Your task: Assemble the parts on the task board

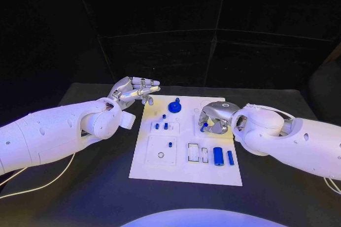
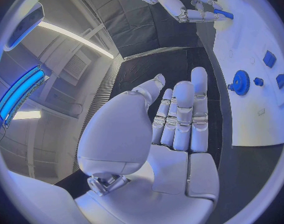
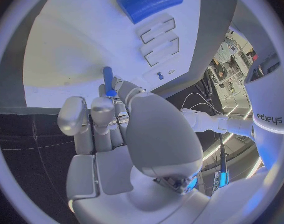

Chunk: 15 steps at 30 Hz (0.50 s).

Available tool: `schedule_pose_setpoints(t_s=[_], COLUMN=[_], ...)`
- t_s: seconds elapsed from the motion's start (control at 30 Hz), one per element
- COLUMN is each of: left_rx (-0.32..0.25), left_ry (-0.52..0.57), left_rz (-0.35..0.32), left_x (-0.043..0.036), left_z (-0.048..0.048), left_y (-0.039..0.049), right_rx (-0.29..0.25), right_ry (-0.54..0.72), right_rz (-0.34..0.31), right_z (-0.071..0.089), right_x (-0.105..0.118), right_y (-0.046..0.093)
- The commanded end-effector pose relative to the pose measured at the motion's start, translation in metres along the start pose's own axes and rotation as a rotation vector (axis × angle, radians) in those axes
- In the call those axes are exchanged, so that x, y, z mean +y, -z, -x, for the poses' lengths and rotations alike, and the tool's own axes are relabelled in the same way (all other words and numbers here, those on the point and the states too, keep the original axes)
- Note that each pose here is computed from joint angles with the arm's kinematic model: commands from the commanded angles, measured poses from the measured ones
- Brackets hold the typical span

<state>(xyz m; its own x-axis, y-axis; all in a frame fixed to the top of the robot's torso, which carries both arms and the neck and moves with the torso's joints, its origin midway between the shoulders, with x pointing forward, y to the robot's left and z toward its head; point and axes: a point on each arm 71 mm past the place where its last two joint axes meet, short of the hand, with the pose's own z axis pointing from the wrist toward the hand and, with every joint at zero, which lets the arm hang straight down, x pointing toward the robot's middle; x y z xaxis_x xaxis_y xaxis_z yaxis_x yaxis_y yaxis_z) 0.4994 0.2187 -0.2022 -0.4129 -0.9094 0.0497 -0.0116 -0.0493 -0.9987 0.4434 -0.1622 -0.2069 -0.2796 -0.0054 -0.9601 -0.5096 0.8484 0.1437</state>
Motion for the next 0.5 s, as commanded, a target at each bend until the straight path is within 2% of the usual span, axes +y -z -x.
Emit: schedule_pose_setpoints(t_s=[0.03,0.27,0.5], left_rx=[0.011,0.010,0.011], left_ry=[0.007,0.007,0.007], left_rz=[-0.004,-0.004,-0.004], left_x=[-0.0011,-0.0011,-0.0012], left_z=[-0.0011,-0.0009,-0.0015], left_y=[-0.0006,-0.0006,-0.0005], right_rx=[-0.067,-0.093,-0.135], right_ry=[0.001,-0.003,-0.008], right_rz=[0.019,0.041,0.091], right_z=[0.006,0.012,0.025], right_x=[0.003,0.012,0.029], right_y=[0.003,0.013,0.019])
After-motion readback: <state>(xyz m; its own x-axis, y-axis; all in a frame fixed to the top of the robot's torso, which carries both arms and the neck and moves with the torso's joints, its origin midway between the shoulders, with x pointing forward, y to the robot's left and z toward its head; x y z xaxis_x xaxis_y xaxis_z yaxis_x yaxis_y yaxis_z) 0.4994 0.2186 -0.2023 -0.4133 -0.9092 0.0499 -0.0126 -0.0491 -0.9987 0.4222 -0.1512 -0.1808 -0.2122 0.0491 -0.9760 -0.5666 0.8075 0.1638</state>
